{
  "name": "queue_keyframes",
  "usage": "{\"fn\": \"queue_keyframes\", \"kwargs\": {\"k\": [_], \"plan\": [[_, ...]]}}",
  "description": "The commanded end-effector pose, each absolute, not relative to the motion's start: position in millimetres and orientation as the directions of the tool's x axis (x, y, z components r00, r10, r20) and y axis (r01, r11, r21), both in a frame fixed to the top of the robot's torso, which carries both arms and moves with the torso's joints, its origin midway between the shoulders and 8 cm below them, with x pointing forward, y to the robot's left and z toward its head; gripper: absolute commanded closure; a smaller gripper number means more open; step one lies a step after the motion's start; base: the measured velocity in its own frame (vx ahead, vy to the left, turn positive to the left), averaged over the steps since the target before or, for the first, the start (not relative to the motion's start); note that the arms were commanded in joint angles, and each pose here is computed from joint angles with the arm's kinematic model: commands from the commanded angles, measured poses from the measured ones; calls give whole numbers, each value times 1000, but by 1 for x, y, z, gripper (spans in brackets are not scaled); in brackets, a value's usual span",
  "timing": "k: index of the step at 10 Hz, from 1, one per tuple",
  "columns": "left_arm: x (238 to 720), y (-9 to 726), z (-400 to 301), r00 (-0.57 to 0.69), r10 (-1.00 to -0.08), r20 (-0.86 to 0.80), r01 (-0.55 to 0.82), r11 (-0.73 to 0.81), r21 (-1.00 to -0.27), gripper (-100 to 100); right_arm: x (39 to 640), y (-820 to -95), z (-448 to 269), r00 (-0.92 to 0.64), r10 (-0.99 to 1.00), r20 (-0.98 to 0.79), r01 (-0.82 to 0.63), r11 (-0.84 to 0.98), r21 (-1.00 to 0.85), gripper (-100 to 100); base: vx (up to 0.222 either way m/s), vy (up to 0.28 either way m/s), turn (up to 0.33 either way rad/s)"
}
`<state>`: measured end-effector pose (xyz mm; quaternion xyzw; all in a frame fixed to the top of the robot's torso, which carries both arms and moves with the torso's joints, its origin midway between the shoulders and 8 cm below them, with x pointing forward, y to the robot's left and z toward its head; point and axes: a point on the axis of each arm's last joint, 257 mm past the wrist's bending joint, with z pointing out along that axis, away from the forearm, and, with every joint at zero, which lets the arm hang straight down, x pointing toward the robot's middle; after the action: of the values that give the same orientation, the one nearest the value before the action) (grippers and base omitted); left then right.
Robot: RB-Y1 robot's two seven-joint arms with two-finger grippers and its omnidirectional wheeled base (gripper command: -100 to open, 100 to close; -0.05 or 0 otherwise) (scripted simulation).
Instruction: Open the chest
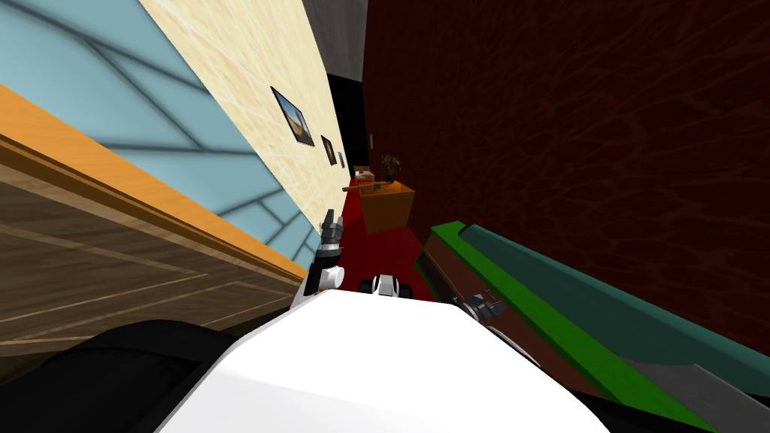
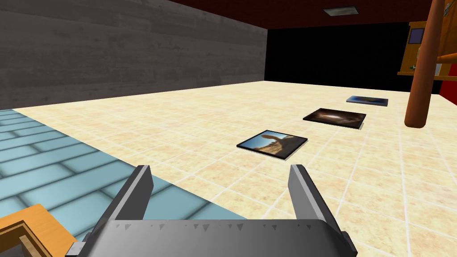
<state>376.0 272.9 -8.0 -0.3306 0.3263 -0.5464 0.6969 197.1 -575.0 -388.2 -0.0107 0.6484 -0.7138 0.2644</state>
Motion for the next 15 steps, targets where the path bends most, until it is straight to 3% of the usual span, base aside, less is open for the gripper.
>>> {"fn": "queue_keyframes", "kwargs": {"k": [1,4,10,11,15], "plan": [[376,273,-8,190,-977,-93,546,184,-817,0,190,-563,-392,-859,-395,-326,363,-18,-932,100,19,1,-41],[376,273,-8,190,-977,-93,546,184,-817,0,187,-569,-385,-860,-396,-322,367,-42,-929,100,10,5,-20],[376,273,-8,190,-977,-93,546,184,-817,0,203,-578,-384,-861,-394,-322,360,-25,-933,100,-73,142,9],[376,273,-8,190,-977,-93,546,184,-817,0,197,-582,-379,-854,-440,-279,331,-45,-943,-100,17,-2,49],[376,273,-8,190,-977,-94,546,185,-817,0,179,-588,-368,-815,-556,-163,260,-100,-960,-100,65,-42,37]]}}
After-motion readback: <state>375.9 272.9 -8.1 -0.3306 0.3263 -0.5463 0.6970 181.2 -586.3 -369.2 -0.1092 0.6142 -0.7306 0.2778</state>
